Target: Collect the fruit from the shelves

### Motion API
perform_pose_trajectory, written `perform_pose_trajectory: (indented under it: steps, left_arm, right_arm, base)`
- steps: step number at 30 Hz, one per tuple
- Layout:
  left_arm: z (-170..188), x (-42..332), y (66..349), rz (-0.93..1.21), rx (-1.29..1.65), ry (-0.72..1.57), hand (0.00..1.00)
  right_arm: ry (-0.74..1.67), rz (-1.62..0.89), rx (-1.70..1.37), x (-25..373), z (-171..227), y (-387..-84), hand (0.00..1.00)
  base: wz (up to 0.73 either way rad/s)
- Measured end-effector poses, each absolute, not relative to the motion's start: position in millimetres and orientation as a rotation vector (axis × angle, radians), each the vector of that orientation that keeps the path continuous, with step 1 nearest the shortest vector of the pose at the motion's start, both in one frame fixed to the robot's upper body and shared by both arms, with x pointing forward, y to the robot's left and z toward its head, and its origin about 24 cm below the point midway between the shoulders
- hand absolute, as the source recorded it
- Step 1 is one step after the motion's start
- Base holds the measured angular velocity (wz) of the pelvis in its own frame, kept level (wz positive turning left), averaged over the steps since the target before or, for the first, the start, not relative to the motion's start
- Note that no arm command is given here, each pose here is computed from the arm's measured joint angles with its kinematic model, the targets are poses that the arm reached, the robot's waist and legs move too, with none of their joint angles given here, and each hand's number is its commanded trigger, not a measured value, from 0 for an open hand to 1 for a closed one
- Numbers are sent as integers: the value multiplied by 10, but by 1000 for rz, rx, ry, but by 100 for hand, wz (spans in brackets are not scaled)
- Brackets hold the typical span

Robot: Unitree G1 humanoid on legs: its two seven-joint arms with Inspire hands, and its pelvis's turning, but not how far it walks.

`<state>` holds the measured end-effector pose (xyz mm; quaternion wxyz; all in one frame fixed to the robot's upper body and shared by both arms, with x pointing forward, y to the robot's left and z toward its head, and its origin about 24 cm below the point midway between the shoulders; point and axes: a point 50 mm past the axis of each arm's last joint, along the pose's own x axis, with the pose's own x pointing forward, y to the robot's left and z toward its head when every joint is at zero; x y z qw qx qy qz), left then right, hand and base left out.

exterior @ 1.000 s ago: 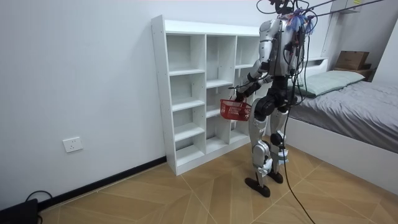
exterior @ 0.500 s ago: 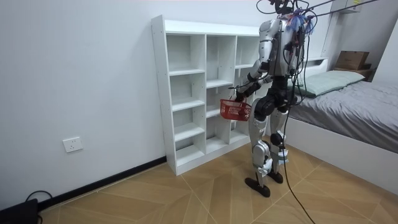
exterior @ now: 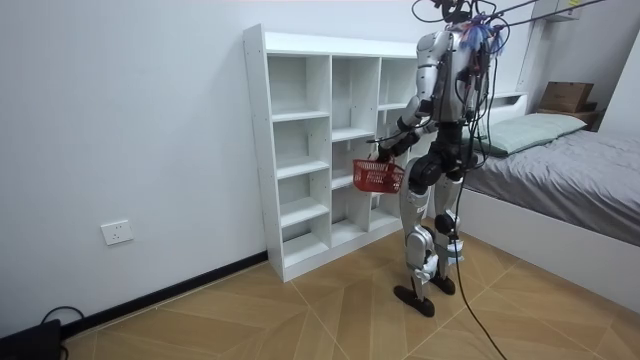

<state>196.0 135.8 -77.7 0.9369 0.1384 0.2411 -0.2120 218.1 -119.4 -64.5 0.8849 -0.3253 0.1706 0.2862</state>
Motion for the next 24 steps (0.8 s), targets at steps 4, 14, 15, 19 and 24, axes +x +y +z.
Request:
perform_pose_trajectory:
  steps: [4, 14, 15, 19, 24]
  left_arm:
    - [-766, 1979, 1427, -404, 283, 491, 100]
    - [-752, 1997, 1547, -375, 314, 492, 100]
    - [-749, 1999, 1558, -375, 324, 491, 100]
    - [-749, 1998, 1571, -374, 330, 492, 100]
    - [-750, 1997, 1569, -375, 329, 493, 100]
  right_arm:
    - [375, 636, -668, 2155, -657, -1203, 0]
    - [384, 740, -656, 1980, -613, -1235, 0]
    - [398, 750, -653, 1951, -632, -1242, 0]
    - [453, 790, -642, 1864, -693, -1266, 0]
    - [472, 811, -643, 1847, -705, -1282, 0]
  base:
    - [0]
    - [-1]
    - [0]
    - [0]
    - [0]
